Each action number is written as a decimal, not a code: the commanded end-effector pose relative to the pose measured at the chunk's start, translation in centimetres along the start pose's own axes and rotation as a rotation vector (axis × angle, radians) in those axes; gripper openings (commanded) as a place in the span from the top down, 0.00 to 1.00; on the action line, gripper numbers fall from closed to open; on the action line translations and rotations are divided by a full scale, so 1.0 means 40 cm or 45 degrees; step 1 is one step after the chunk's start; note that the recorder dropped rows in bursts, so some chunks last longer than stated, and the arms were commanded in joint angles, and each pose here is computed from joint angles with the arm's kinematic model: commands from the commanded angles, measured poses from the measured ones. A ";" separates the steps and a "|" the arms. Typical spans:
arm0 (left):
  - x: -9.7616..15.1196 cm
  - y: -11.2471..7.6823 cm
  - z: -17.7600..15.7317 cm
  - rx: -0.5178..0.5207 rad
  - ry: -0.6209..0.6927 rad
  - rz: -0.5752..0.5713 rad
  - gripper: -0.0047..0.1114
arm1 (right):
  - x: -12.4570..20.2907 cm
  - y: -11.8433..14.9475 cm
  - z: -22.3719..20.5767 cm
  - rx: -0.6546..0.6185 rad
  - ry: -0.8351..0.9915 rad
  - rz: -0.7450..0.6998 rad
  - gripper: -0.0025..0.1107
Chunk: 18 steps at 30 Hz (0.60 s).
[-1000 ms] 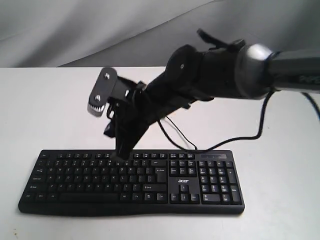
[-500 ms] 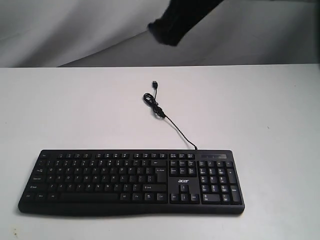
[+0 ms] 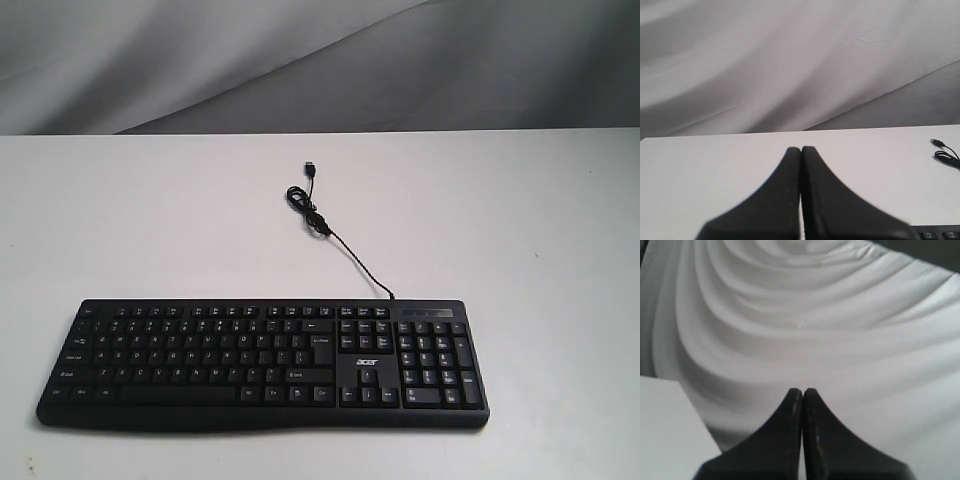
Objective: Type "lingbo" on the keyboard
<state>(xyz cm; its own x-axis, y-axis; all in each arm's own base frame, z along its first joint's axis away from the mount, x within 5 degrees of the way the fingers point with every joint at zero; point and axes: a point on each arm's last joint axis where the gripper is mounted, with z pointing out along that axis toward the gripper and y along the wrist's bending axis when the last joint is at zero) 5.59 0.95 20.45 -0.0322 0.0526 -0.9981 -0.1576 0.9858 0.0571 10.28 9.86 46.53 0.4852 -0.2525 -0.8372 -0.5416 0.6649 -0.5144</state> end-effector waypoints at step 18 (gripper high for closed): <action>0.001 -0.001 0.000 0.009 -0.013 -0.002 0.96 | 0.104 0.009 -0.262 0.625 -0.134 0.697 0.98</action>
<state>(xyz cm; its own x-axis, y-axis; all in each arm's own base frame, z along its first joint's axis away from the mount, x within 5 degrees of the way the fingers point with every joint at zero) 5.59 0.95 20.45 -0.0322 0.0526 -0.9981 -0.1576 0.9858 0.0571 3.40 1.74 43.60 0.4159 0.1994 -0.8873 -0.4398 0.8981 -0.0044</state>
